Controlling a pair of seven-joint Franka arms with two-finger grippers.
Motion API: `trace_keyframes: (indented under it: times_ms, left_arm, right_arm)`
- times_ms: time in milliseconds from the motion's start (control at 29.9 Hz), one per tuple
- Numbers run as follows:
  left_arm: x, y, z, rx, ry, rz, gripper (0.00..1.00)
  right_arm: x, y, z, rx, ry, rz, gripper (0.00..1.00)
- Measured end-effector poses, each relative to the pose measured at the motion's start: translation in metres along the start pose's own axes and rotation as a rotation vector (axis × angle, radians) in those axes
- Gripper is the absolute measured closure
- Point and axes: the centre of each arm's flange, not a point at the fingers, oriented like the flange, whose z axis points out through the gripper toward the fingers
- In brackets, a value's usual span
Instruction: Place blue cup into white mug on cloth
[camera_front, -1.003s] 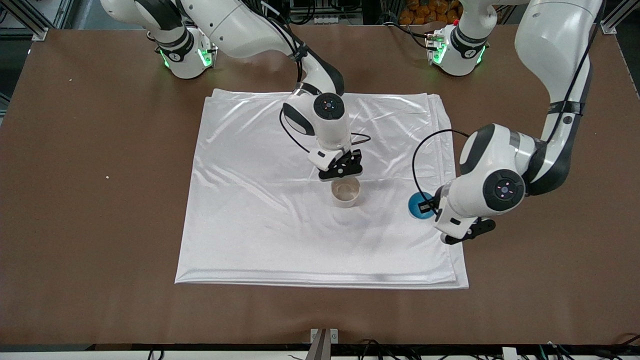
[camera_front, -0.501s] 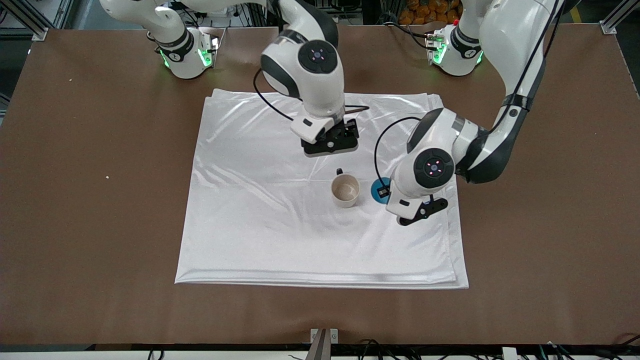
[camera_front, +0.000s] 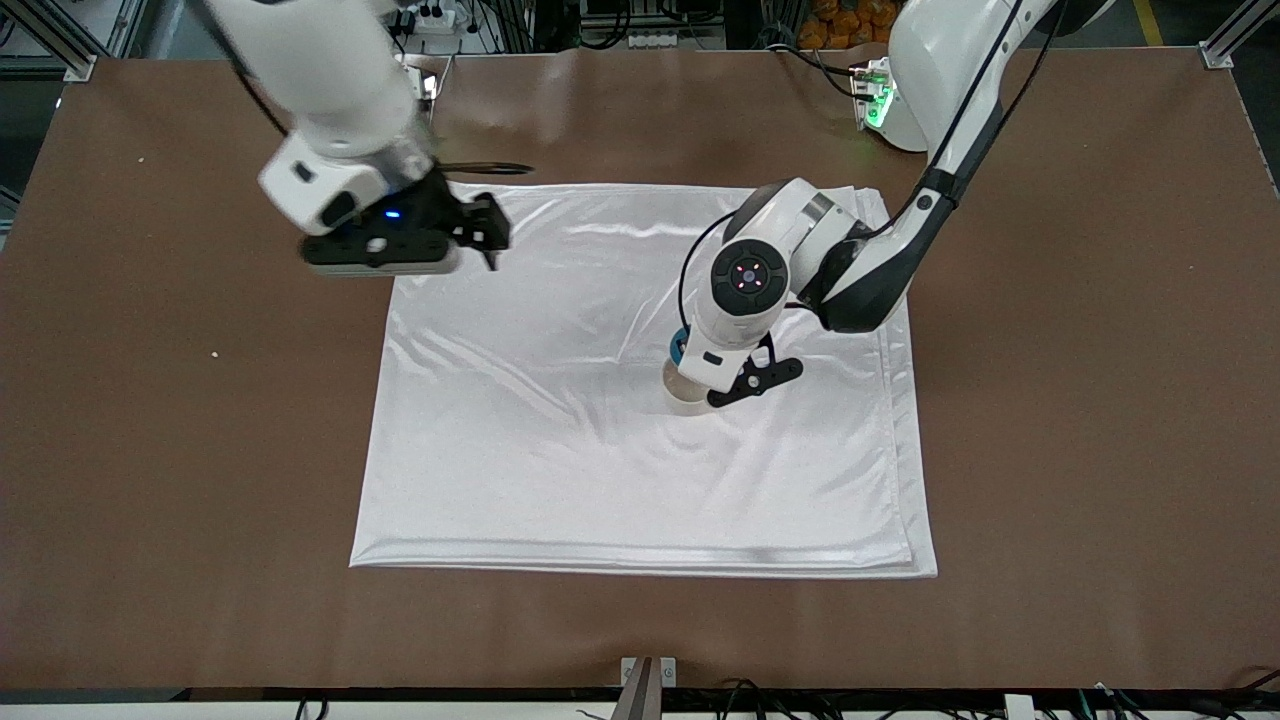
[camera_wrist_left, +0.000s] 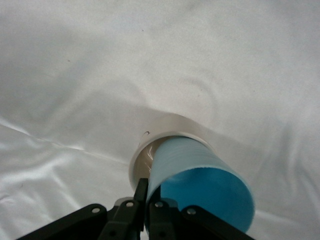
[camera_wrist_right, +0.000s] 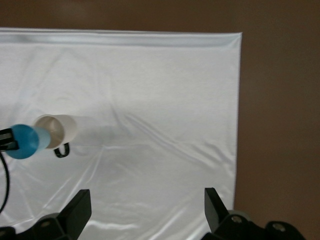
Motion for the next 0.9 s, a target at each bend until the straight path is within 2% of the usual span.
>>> trace_keyframes:
  times_ms: [234, 802, 902]
  left_arm:
    - [0.003, 0.001, 0.016, -0.002, -0.008, -0.002, 0.95]
    - [0.008, -0.001, 0.051, 0.024, -0.038, 0.004, 0.95]
    - [0.008, -0.002, 0.052, 0.025, -0.039, 0.033, 0.89]
  right_arm:
    - [-0.001, 0.028, 0.003, 0.049, 0.012, 0.022, 0.00]
    - [-0.009, 0.017, 0.006, 0.055, 0.010, 0.005, 0.00]
    - [-0.009, 0.014, 0.006, 0.056, 0.009, 0.001, 0.00]
